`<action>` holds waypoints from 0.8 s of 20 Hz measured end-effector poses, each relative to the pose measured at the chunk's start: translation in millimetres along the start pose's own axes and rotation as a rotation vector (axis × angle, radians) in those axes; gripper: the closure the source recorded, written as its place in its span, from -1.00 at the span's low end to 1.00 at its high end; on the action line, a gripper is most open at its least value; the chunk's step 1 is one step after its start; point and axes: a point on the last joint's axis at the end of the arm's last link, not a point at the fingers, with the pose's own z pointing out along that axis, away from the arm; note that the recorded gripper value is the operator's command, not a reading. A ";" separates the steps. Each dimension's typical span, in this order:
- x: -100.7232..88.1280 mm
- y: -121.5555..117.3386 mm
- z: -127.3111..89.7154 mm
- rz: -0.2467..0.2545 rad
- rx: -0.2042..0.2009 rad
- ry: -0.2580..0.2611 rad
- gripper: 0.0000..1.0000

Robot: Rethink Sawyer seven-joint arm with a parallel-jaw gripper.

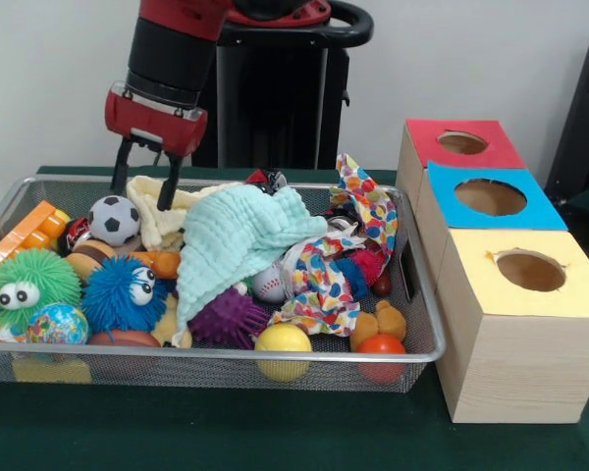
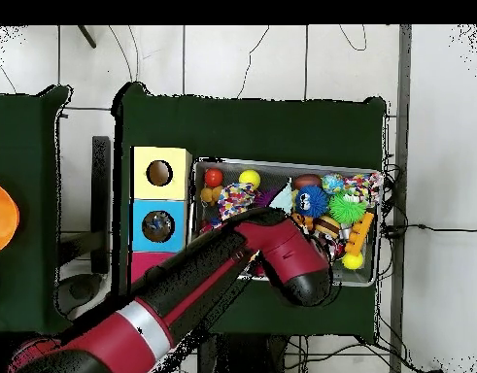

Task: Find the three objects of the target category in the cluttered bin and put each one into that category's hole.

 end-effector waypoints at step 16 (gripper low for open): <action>-0.6 -2.3 9.6 -0.167 -0.020 -0.019 -1.00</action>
